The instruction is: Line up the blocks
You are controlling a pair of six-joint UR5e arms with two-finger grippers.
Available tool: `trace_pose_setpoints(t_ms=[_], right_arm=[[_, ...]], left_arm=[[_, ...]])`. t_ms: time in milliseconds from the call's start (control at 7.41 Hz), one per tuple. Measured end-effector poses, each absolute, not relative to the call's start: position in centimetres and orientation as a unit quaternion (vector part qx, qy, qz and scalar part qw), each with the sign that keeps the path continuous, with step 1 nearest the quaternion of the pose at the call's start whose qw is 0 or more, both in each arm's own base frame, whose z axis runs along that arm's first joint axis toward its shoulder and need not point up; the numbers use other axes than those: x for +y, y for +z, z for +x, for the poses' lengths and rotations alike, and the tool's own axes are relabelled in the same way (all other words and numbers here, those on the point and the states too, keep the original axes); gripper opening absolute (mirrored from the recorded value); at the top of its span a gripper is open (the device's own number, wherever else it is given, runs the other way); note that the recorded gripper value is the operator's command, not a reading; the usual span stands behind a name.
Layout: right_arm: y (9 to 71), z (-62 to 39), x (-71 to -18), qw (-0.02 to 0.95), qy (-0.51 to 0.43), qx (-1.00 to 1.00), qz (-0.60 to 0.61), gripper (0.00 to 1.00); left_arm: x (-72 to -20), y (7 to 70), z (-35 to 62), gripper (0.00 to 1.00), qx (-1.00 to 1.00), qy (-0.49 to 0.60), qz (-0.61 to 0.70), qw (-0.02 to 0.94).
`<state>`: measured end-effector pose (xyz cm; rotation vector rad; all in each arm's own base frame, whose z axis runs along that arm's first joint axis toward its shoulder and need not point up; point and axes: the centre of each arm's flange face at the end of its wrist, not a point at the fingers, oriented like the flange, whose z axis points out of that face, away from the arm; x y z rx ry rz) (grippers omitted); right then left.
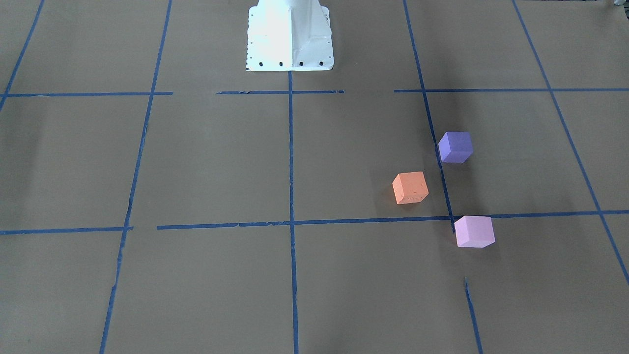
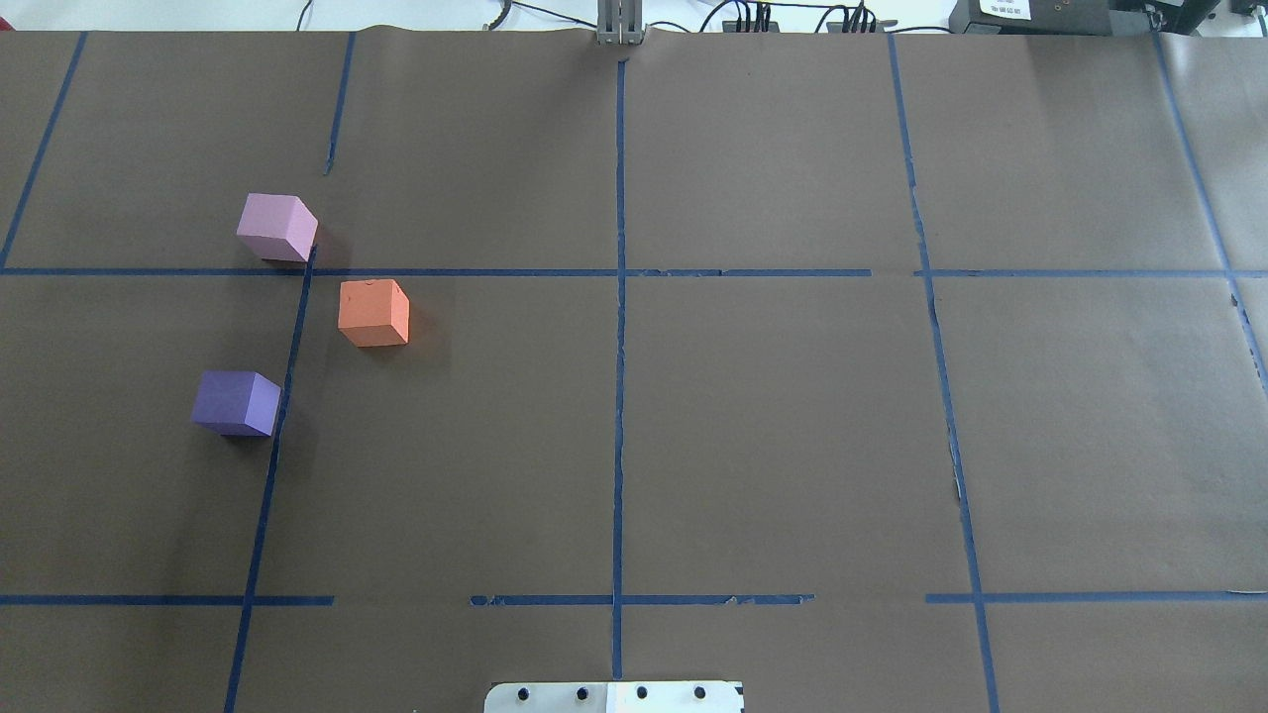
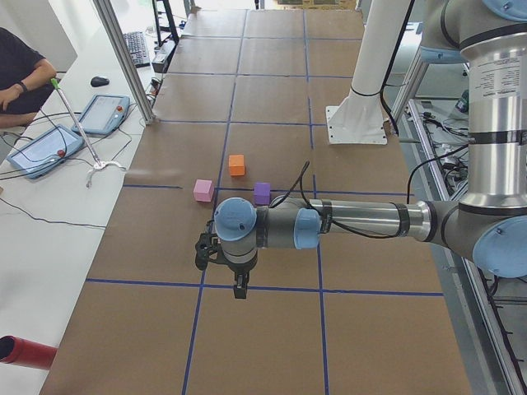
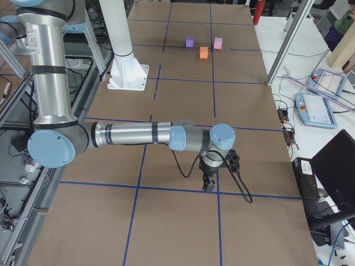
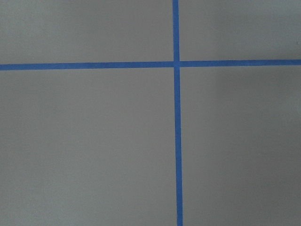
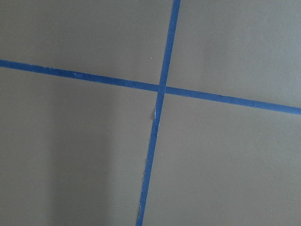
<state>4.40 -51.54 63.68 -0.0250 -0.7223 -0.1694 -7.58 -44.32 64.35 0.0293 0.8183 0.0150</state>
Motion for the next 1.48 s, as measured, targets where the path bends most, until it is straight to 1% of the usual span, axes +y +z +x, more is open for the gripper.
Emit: trace_pose_setpoints(t_ms=[1079,1349,1484], right_arm=[[63.7,4.4,-51.6,0.932,-0.083,-0.353,-0.012,1.0],[63.7,4.4,-51.5,0.932,-0.083,-0.353,-0.012,1.0],[63.7,4.4,-51.5,0.932,-0.083,-0.353,-0.012,1.0]], left_arm=[[-44.3,64.5,-7.6,1.0,0.394,0.003,0.013,0.919],[-45.0,63.6,-7.6,1.0,0.388,0.008,0.022,0.921],[-45.8,62.2,-7.4,1.0,0.385,0.014,0.034,0.922]])
